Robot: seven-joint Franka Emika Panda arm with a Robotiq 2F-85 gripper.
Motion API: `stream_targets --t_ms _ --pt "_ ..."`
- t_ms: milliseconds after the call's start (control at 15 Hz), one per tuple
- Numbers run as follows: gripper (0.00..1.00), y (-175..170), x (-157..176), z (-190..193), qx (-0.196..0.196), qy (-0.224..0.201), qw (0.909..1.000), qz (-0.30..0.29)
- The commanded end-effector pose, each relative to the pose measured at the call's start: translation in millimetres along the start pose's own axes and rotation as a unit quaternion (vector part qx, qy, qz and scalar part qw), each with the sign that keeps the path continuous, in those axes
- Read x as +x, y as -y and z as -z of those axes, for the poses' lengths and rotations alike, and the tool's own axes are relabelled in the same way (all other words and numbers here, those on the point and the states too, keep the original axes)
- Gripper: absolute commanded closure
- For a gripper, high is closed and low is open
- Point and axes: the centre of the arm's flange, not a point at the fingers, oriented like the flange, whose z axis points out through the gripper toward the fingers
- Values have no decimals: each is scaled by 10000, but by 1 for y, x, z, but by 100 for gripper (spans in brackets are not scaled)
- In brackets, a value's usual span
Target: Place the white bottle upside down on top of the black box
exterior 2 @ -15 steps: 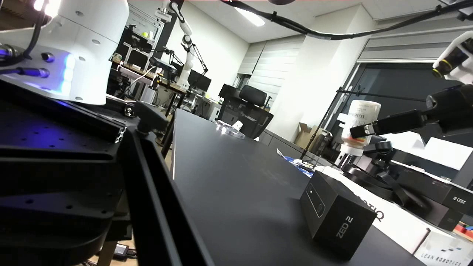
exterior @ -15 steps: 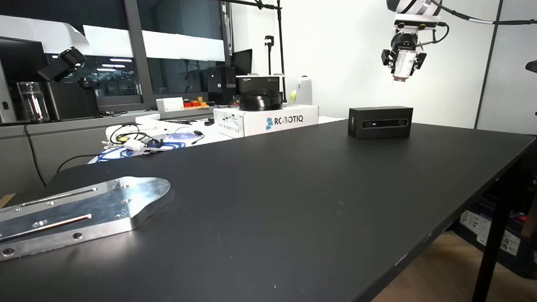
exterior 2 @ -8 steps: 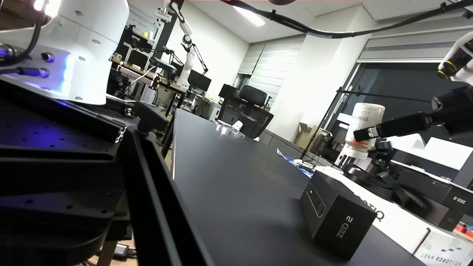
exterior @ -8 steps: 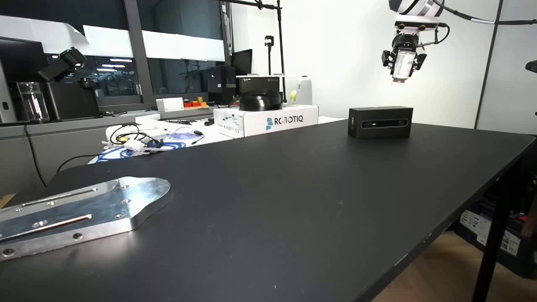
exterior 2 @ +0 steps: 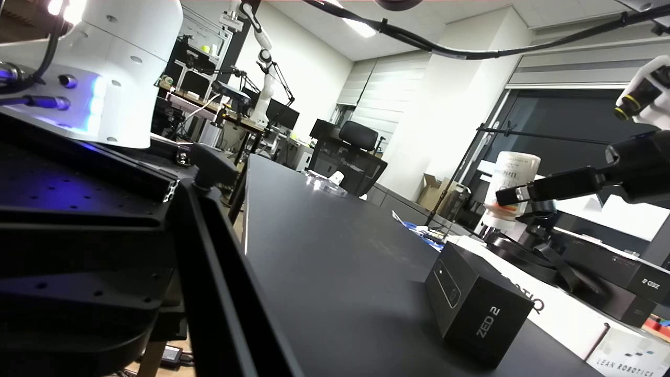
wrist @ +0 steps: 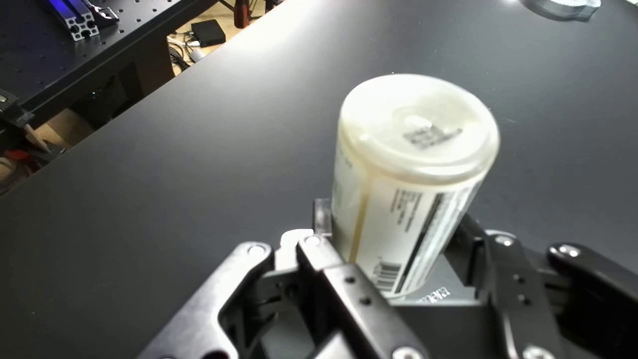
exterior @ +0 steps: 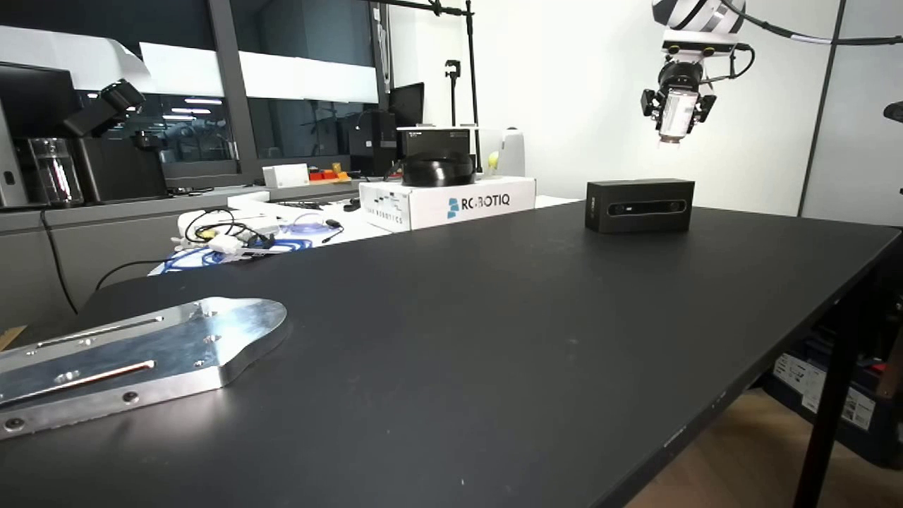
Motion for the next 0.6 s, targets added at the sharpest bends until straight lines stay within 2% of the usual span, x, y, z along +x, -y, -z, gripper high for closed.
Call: stream_targets --t_ms 0,533 --pt "69 6 23 -4 68 110 9999 -100" --pt "69 7 51 -26 105 138 9998 -75"
